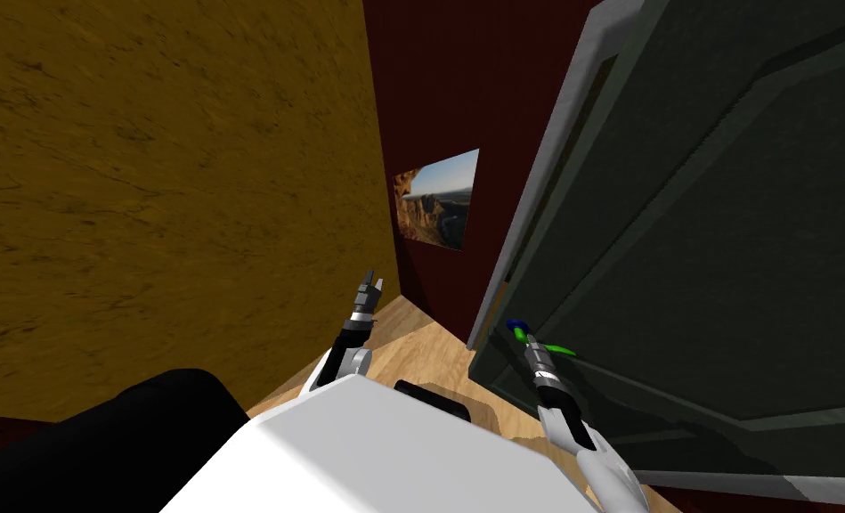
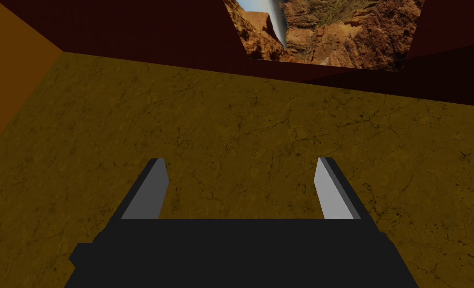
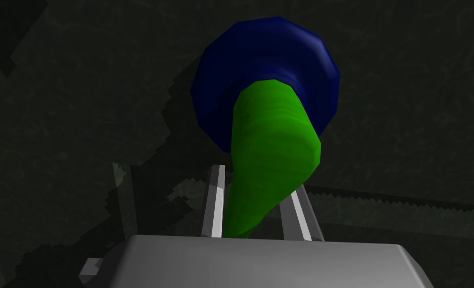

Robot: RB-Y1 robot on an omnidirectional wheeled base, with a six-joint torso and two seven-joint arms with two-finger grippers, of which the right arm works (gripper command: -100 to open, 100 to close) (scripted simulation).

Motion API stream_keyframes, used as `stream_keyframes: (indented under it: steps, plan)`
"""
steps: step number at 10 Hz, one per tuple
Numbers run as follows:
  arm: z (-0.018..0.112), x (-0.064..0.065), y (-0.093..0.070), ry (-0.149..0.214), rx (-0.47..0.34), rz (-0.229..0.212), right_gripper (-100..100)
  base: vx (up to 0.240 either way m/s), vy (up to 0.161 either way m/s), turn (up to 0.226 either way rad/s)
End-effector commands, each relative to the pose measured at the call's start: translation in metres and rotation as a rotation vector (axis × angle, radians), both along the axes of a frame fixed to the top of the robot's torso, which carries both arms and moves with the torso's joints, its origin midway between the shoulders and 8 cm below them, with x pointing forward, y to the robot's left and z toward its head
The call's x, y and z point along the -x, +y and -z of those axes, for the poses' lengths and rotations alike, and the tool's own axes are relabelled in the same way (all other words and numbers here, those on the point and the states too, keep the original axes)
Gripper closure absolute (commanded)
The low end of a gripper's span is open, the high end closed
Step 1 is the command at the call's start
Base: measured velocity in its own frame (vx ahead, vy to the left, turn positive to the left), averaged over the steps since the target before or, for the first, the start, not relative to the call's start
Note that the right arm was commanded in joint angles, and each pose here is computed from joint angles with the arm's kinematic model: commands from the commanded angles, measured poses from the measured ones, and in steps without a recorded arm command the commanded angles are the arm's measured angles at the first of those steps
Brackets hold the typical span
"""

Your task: Pull the door open

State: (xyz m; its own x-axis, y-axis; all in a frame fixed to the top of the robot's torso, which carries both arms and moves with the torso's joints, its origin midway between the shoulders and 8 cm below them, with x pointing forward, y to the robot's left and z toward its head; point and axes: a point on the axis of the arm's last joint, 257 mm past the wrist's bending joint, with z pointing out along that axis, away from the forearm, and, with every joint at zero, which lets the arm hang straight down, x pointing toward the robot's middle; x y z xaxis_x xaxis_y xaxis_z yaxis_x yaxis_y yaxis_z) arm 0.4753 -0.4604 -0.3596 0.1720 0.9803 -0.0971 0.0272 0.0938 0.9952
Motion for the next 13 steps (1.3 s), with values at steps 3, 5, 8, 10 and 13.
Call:
stream_keyframes:
  steps: [3,5,8,10,13]
  plan:
    - [-0.003,0.005,0.004,-0.006,0.004,-0.043,100,-0.206,-0.068,0.120]
    - [-0.004,0.010,0.007,-0.009,0.006,-0.077,100,-0.247,-0.062,0.123]
    - [-0.004,0.013,0.012,-0.008,0.004,-0.102,100,-0.213,-0.057,0.079]
    - [-0.002,0.023,0.016,-0.006,0.004,-0.143,100,-0.199,-0.064,0.113]
    - [-0.004,0.035,0.019,-0.010,0.006,-0.197,100,-0.197,-0.072,0.083]
